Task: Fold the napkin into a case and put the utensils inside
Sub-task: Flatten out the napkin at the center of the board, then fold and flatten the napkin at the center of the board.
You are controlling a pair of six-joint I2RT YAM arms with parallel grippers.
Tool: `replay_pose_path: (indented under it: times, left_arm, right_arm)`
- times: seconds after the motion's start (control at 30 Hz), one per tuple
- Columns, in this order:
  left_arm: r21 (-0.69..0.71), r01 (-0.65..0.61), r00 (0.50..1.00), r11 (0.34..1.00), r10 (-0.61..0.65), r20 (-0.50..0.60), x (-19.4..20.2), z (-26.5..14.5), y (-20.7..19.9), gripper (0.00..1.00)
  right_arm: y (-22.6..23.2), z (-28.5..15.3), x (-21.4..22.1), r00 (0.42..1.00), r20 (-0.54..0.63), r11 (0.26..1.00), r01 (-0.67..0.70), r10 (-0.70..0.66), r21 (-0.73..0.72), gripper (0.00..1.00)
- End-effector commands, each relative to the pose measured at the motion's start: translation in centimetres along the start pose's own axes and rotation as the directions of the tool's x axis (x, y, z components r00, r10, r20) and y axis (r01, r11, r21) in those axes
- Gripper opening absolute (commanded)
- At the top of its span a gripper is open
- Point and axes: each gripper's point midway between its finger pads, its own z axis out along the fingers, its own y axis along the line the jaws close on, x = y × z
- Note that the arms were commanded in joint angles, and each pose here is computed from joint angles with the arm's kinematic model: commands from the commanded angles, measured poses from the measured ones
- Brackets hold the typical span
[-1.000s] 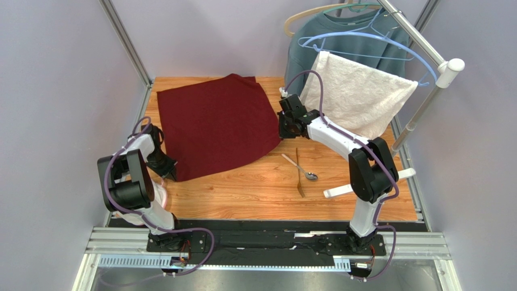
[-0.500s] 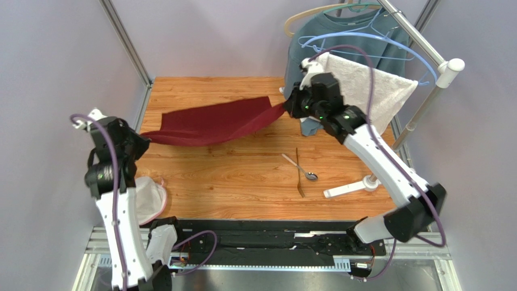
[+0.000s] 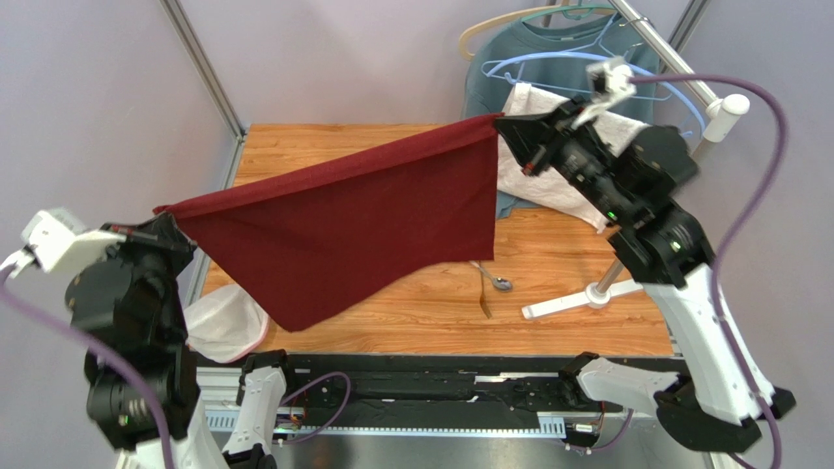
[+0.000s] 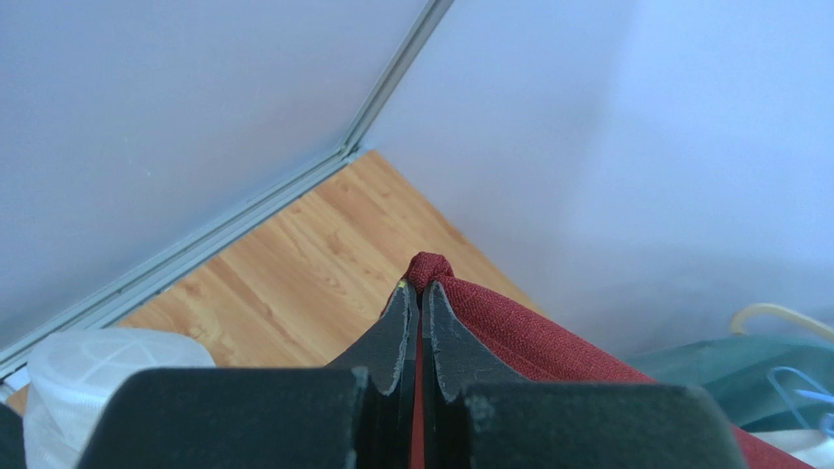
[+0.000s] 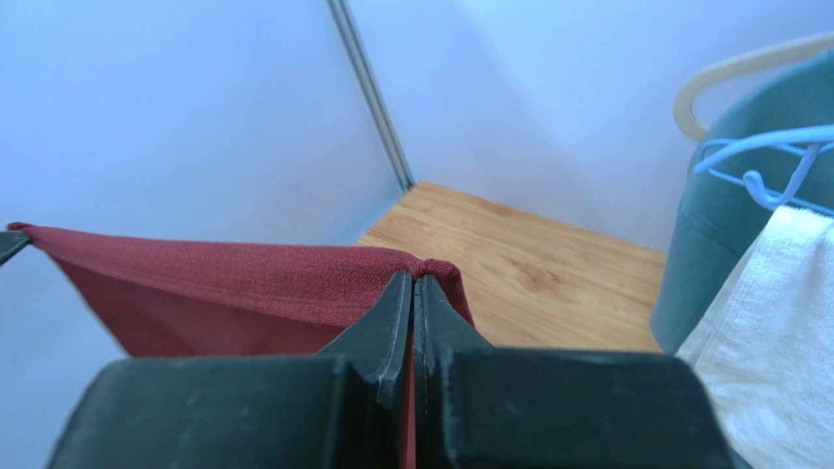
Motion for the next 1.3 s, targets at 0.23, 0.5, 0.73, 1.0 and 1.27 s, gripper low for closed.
replay_pose_path:
  times: [0.23, 0.5, 0.73, 1.0, 1.27]
  left_arm:
    - [-0.092, -0.184, 0.961, 0.979, 0.159, -0.227, 10.8, 20.3, 0.6, 0.0]
    - [-0.04, -0.217, 0.886, 0.975, 0.18, -0.428, 21.0, 32.0, 1.8, 0.0]
    - [-0.036, -0.257, 0.81, 0.966, 0.195, -0.553, 27.1, 36.7, 3.7, 0.0]
    - [-0.118, -0.251, 0.757, 0.961, 0.119, -0.643, 29.3, 34.7, 5.7, 0.0]
    - [-0.297, -0.307, 0.549, 0.904, -0.086, -0.831, 33.5, 23.5, 10.7, 0.0]
  right_arm:
    - [-13.3, 15.7, 14.0, 0.967, -0.248, 0.972, -0.005, 0.065, 0.236, 0.0]
    - [-20.0, 24.0, 21.7, 0.943, -0.312, 0.972, -0.038, 0.112, 0.232, 0.0]
    - [-22.9, 27.7, 27.1, 0.919, -0.358, 0.97, -0.085, 0.165, 0.228, 0.0]
    - [-23.0, 26.9, 28.9, 0.894, -0.411, 0.969, -0.088, 0.18, 0.232, 0.0]
    - [-23.1, 19.4, 32.2, 0.763, -0.577, 0.921, -0.06, 0.292, 0.386, 0.0]
